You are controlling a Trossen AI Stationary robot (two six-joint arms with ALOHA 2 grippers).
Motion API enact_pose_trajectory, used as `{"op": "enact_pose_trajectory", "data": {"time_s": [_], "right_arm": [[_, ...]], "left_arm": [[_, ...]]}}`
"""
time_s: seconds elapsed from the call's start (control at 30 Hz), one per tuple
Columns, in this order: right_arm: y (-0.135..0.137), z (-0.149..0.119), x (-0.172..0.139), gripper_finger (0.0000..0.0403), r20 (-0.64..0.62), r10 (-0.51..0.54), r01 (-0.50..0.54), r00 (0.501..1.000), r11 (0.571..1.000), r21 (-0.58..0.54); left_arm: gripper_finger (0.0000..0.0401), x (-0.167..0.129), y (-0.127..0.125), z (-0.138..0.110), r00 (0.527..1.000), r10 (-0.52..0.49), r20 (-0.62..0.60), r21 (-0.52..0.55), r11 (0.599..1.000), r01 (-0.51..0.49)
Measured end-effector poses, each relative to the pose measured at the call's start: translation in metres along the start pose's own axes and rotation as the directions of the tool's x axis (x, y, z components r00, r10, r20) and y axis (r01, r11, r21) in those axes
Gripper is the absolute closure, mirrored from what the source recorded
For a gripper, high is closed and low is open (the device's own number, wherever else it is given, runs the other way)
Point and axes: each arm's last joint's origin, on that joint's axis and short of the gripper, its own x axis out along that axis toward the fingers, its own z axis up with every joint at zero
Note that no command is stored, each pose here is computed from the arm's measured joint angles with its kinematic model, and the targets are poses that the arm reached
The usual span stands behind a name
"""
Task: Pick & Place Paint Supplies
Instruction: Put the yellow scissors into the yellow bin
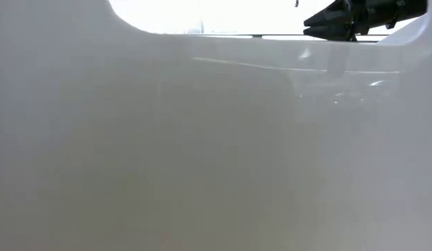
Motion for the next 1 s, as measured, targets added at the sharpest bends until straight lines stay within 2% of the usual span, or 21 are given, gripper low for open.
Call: {"op": "enact_pose_trajectory", "data": {"time_s": [0.27,0.57,0.77,1.0], "right_arm": [[0.000,0.000,0.000,0.0309,0.000,0.000,0.000,1.000,1.000,0.000],[0.000,0.000,0.000,0.0309,0.000,0.000,0.000,1.000,1.000,0.000],[0.000,0.000,0.000,0.0309,0.000,0.000,0.000,1.000,1.000,0.000],[0.000,0.000,0.000,0.0309,0.000,0.000,0.000,1.000,1.000,0.000]], "left_arm": [[0.0394,0.017,-0.002,-0.016,0.999,0.015,-0.038,0.062,0.998,-0.012],[0.0394,0.013,-0.008,-0.030,0.999,0.016,-0.031,0.164,0.986,-0.010],[0.0394,0.016,-0.011,-0.043,0.999,0.049,0.022,0.233,0.971,-0.053],[0.0394,0.020,-0.012,-0.048,0.994,0.081,0.079,0.241,0.966,-0.098]]}}
